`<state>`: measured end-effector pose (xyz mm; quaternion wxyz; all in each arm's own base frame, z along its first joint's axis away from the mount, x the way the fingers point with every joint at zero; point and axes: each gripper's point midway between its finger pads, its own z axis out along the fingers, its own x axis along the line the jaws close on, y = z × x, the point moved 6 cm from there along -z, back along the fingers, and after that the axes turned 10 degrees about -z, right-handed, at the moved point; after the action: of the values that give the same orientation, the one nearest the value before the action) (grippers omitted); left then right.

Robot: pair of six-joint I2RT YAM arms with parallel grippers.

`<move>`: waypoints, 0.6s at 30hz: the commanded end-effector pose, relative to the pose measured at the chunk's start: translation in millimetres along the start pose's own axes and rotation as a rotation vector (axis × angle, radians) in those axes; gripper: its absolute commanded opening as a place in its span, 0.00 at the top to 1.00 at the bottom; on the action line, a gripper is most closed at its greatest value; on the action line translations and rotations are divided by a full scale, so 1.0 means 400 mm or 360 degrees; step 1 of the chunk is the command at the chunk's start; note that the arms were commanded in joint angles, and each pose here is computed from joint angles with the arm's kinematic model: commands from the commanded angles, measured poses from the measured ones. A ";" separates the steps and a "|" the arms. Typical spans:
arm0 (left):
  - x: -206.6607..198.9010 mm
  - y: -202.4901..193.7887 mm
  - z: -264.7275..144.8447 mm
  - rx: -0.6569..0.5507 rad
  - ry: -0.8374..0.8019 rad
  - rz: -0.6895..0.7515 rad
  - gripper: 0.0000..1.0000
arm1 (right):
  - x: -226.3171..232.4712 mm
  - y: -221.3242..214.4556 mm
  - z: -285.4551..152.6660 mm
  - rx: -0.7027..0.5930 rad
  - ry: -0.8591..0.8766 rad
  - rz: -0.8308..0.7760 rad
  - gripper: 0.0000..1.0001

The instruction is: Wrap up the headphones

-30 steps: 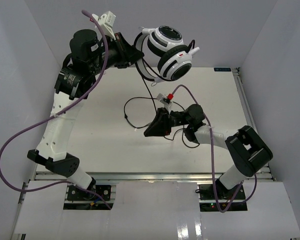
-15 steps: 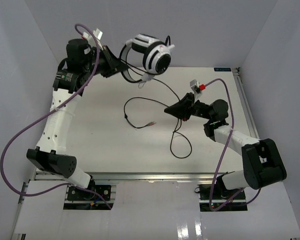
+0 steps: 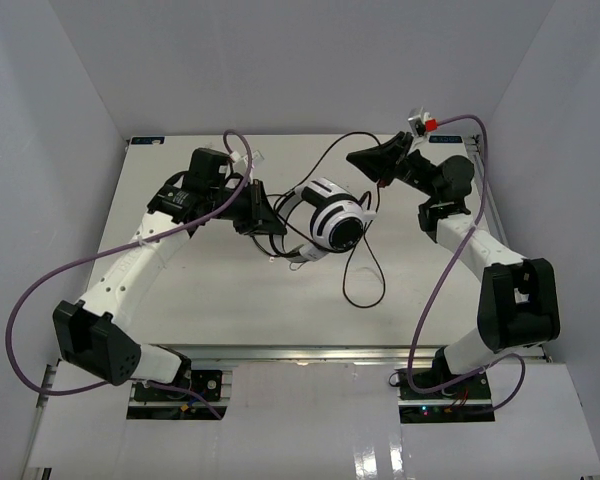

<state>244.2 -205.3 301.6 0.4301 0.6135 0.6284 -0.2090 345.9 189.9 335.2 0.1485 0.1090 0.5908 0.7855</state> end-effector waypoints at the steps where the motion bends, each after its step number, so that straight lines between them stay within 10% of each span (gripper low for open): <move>1: -0.033 -0.025 -0.048 -0.0043 -0.0109 0.0135 1.00 | -0.043 0.070 -0.037 -0.0132 -0.0096 -0.0116 0.92; 18: 0.061 -0.052 -0.026 -0.0010 0.0145 0.0146 1.00 | -0.104 0.179 -0.124 -0.0338 -0.0215 -0.0192 0.92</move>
<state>230.5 -185.2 266.1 0.3801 0.6441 0.6451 -0.1567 365.0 114.0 364.5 0.2161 0.1529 0.5243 0.8093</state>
